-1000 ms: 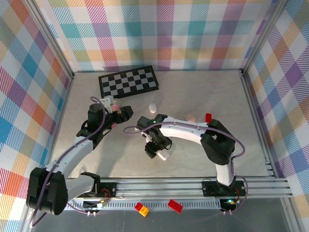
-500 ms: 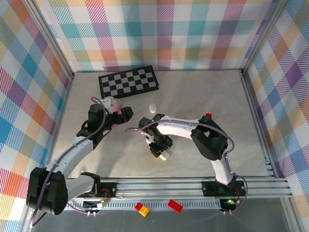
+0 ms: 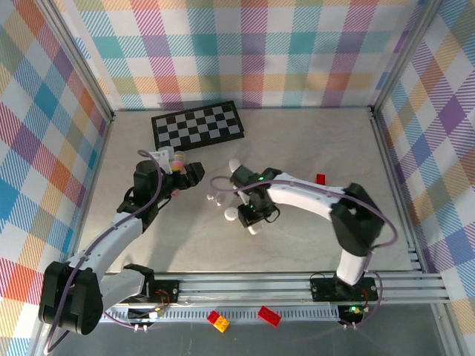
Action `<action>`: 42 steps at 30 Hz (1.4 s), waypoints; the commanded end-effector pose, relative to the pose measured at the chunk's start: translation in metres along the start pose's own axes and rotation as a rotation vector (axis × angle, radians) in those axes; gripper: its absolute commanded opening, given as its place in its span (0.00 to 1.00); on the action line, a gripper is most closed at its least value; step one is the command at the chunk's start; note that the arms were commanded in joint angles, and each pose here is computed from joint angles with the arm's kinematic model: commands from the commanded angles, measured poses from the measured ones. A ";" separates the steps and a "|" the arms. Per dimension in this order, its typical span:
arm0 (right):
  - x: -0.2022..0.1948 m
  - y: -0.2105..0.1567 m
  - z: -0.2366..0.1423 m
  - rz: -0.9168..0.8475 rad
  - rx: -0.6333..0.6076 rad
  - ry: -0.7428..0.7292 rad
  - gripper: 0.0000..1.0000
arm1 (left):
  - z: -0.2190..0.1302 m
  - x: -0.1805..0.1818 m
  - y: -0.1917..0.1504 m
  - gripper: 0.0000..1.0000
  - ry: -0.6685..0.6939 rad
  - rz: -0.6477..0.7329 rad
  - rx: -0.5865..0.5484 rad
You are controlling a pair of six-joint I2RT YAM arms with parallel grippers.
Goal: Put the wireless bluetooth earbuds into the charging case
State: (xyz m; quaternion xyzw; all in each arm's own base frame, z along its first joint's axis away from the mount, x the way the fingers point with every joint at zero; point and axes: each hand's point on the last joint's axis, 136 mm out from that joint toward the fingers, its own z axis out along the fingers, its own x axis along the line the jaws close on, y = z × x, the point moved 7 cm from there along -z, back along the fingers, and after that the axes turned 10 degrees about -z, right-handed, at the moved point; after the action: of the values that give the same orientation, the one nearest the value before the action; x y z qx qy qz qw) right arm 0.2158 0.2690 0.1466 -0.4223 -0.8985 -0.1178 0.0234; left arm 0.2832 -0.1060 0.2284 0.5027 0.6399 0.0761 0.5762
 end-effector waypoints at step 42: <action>-0.082 0.029 -0.125 0.520 -0.832 0.418 0.66 | 0.043 -0.012 0.011 1.00 0.381 0.276 0.084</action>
State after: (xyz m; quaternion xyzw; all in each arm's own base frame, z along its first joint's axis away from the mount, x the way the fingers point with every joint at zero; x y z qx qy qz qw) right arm 0.2826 0.1911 0.2653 -0.5867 -0.5832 -0.5550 0.0876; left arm 0.3258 -0.1509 0.2797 0.5452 0.5656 0.2474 0.5671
